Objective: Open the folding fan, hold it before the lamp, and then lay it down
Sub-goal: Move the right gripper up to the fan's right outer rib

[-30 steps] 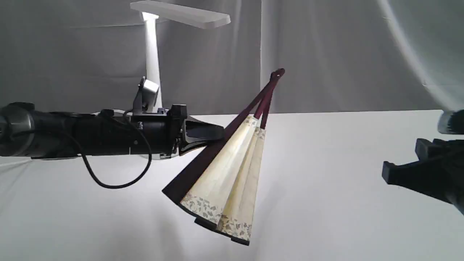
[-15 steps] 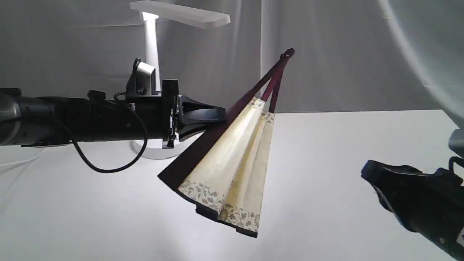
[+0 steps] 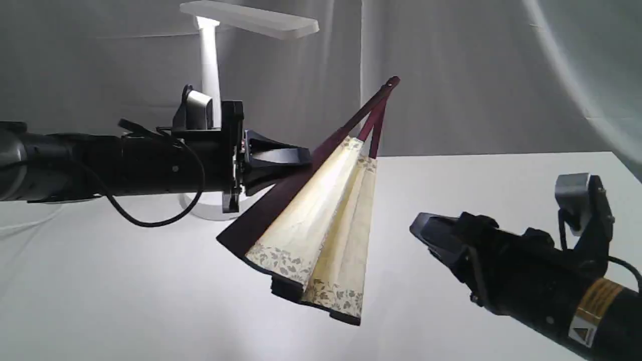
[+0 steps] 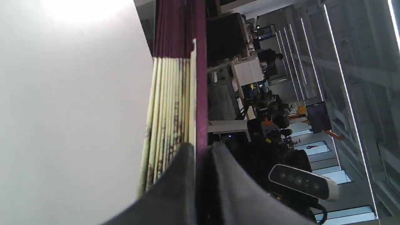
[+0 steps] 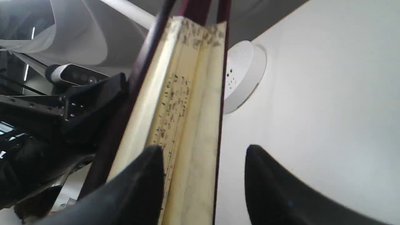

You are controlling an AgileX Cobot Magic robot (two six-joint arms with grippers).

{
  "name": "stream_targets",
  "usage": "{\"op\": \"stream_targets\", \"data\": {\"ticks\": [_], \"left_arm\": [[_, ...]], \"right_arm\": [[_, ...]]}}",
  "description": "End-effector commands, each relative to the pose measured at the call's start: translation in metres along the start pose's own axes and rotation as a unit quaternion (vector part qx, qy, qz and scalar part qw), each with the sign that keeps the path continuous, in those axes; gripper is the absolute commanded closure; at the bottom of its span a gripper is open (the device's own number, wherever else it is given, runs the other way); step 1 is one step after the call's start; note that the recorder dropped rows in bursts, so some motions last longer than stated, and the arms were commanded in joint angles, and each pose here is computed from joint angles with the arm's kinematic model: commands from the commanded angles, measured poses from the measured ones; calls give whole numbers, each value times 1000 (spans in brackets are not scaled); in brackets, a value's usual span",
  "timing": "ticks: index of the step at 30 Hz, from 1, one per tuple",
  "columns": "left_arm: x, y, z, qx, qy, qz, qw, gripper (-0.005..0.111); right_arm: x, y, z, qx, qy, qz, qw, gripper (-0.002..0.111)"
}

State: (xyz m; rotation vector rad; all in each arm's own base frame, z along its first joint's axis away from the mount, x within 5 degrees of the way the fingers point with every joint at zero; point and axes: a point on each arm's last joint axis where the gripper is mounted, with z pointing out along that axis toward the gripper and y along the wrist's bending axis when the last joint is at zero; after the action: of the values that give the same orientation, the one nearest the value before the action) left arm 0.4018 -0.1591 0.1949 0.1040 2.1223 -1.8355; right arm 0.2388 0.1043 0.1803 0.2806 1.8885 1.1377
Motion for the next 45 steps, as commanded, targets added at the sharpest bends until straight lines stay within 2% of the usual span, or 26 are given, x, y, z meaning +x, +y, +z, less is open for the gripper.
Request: {"op": "stream_targets", "data": {"ticks": [1, 4, 10, 17, 22, 30, 33, 36, 40, 45], "left_arm": [[-3, -9, -2, 17, -5, -2, 1000, 107], [-3, -9, -2, 17, -5, -6, 1000, 107], [-3, -9, -2, 17, -5, -13, 1000, 107], [-3, -9, -2, 17, -5, -13, 1000, 107], [-5, -8, -6, 15, -10, -15, 1000, 107], [-8, -7, -11, 13, -16, -16, 1000, 107], [-8, -7, -11, 13, -16, -16, 1000, 107], [-8, -7, -11, 13, -16, -16, 1000, 107], [-8, -7, -11, 13, -16, -16, 1000, 107], [-8, -7, -11, 13, -16, -16, 1000, 107]], "right_arm": [[7, -4, 7, -23, 17, 30, 999, 65], [12, -7, 12, -56, 19, 51, 997, 65], [24, -23, 21, -62, 29, 94, 993, 65], [33, -31, 51, -89, 111, 110, 984, 65], [28, -28, 61, -102, 115, 114, 981, 66], [29, -27, 62, -108, 124, 108, 980, 78], [34, -23, 63, -112, 130, 108, 979, 79], [39, -18, 65, -117, 137, 108, 978, 75], [40, -15, 67, -122, 137, 106, 977, 63], [34, -7, 75, -145, 150, 104, 972, 61]]}}
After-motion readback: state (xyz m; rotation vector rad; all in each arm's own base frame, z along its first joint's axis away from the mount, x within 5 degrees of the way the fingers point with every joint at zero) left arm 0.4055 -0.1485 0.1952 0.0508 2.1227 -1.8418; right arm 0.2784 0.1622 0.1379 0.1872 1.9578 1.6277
